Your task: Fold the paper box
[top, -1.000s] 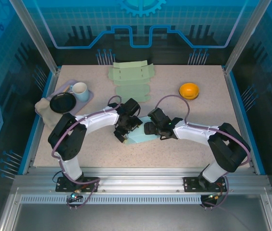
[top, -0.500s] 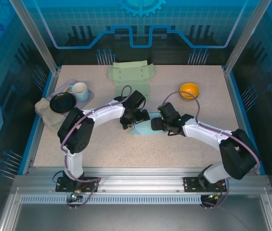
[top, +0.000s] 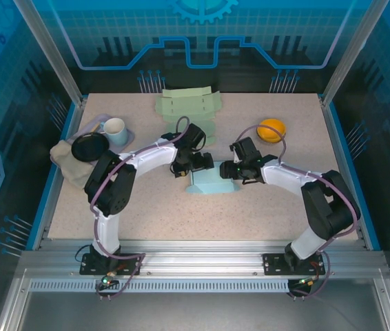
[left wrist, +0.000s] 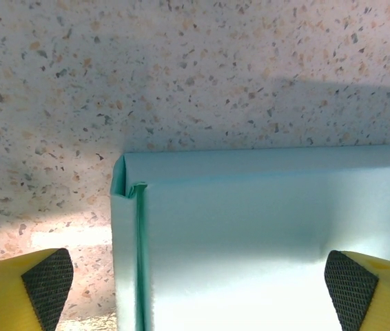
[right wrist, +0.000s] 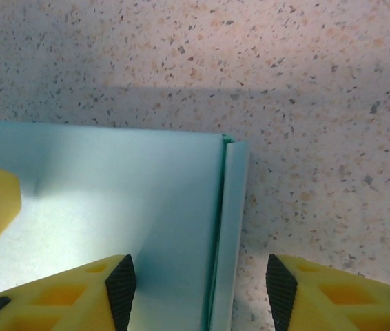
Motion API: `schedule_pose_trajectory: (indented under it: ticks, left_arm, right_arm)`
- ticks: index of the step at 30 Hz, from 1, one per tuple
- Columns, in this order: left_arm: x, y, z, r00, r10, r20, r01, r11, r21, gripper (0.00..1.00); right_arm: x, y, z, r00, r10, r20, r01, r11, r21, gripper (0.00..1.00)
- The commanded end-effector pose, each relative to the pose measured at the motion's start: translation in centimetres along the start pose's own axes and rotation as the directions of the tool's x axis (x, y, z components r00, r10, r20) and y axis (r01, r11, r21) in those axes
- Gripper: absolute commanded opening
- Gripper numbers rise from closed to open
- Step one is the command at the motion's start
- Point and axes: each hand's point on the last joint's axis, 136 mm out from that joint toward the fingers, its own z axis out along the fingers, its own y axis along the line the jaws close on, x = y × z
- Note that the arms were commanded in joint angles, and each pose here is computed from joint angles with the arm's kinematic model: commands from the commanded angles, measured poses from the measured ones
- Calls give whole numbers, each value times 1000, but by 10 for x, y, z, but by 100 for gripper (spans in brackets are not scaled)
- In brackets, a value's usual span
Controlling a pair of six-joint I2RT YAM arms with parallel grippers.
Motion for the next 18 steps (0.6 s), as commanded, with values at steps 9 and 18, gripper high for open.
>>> schedule_pose_trajectory:
  ticks: [9, 18]
  left_arm:
    - [15, -3, -57, 969, -247, -2, 247, 965, 88, 99]
    - [58, 16, -52, 899, -430, -84, 429, 903, -29, 99]
  right_arm:
    - [62, -2, -1, 987, 160, 6, -160, 984, 75, 39]
    - [64, 6, -8, 990, 142, 1, -141, 987, 72, 40]
